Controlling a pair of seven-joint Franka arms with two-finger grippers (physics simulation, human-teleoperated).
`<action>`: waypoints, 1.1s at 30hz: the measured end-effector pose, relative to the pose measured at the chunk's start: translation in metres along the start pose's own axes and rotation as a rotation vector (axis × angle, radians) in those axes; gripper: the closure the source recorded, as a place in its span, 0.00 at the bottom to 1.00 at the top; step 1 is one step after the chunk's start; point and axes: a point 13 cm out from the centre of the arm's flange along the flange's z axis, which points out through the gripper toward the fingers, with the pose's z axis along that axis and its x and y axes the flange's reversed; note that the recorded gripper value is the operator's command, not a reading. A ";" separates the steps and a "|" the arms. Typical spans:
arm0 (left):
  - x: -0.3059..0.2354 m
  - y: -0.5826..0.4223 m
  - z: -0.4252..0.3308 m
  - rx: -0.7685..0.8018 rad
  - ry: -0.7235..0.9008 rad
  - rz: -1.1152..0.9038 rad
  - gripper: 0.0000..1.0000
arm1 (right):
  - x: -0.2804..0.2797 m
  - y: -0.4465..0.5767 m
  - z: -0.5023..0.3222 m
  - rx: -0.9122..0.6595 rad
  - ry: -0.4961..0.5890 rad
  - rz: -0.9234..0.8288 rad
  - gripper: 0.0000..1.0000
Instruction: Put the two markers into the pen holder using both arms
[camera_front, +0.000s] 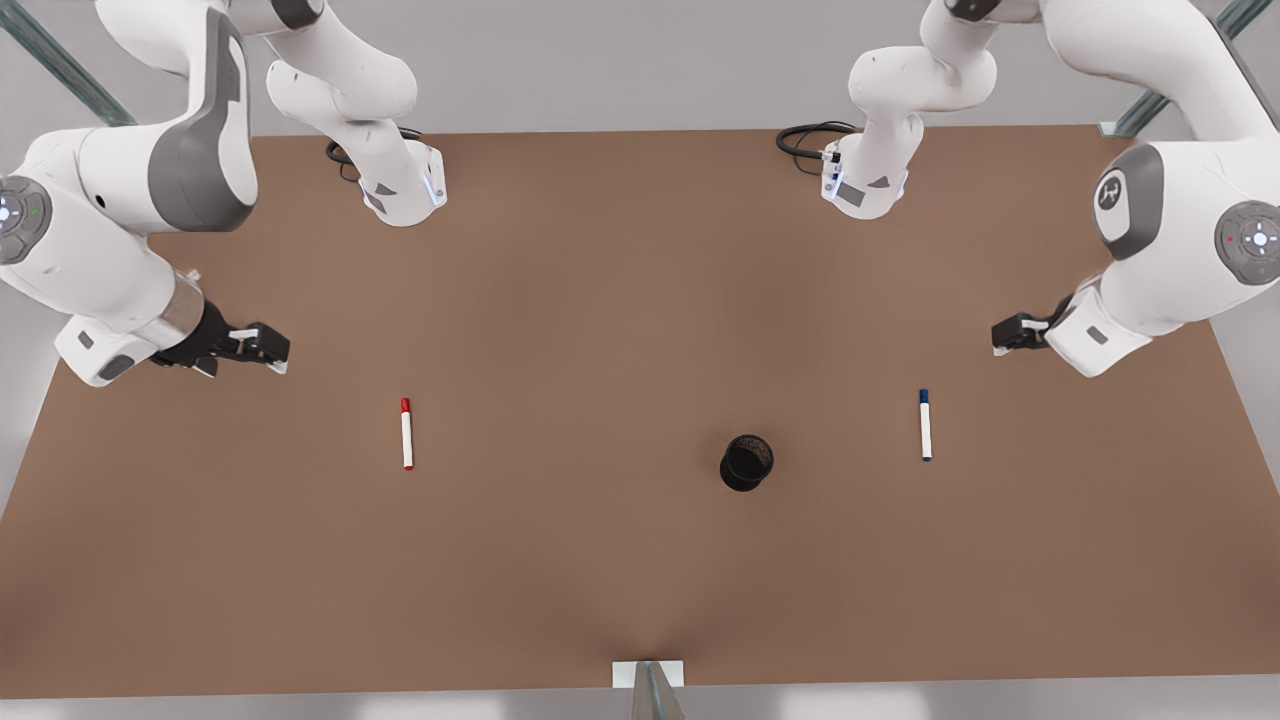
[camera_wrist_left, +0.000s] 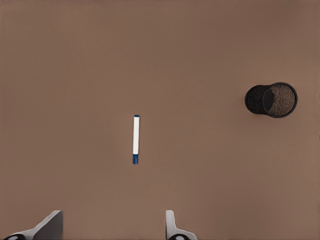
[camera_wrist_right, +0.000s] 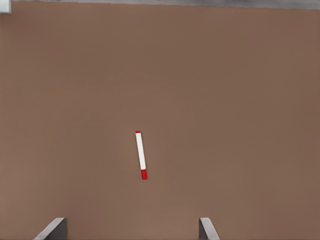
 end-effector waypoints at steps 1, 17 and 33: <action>-0.005 -0.001 0.004 0.002 -0.004 0.006 0.00 | -0.003 0.001 0.003 0.001 -0.008 -0.001 0.02; -0.060 0.023 0.335 0.039 0.003 -0.065 0.03 | -0.041 0.082 0.303 -0.038 0.051 -0.095 0.07; -0.067 0.031 0.390 0.013 -0.042 0.028 0.36 | -0.040 0.062 0.363 -0.040 0.072 -0.007 0.21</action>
